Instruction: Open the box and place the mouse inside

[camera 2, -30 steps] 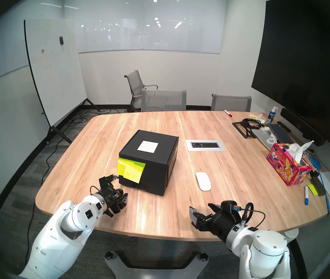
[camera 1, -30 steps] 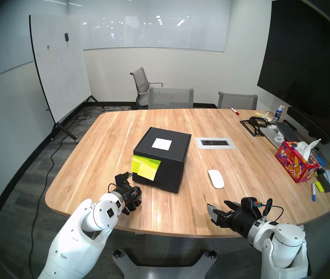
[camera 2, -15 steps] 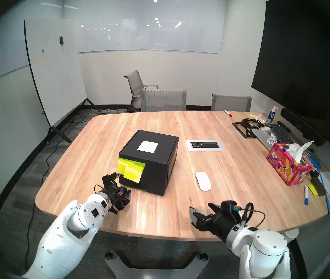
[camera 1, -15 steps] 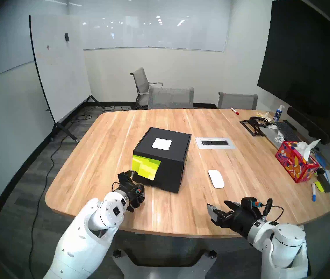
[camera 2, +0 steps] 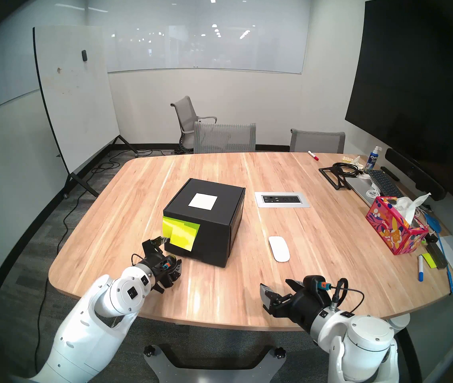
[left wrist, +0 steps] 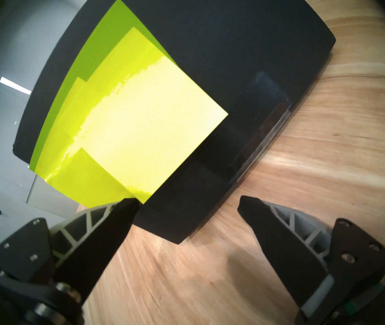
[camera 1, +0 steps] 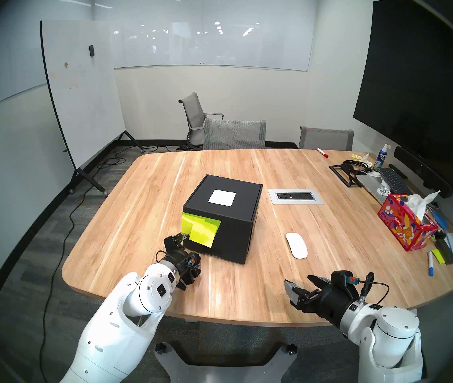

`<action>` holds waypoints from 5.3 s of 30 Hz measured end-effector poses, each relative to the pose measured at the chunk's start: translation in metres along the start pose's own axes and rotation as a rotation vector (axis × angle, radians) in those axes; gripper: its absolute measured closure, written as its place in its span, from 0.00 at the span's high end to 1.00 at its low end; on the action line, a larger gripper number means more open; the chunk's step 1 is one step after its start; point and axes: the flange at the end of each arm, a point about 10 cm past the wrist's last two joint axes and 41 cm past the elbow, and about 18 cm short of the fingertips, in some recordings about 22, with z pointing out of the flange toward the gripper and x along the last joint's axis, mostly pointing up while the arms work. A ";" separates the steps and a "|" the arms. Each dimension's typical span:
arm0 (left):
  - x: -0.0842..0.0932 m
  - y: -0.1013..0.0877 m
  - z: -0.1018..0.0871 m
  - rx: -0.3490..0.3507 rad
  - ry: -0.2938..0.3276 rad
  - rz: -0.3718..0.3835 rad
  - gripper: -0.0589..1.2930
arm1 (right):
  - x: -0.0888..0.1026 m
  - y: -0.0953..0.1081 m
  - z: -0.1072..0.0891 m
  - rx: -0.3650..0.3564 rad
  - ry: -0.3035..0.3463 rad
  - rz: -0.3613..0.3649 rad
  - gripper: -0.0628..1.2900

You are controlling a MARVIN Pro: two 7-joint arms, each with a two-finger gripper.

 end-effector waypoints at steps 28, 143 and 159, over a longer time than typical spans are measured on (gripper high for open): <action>0.006 -0.021 -0.004 -0.111 -0.072 0.149 0.91 | 0.000 0.000 0.000 0.000 0.000 0.000 0.95; -0.066 -0.142 0.054 -0.651 -0.436 -0.710 0.03 | 0.001 0.000 0.000 0.003 0.003 0.000 0.95; -0.067 -0.141 0.058 -0.766 -0.438 -0.793 0.03 | 0.001 0.000 0.000 0.002 0.002 -0.001 0.95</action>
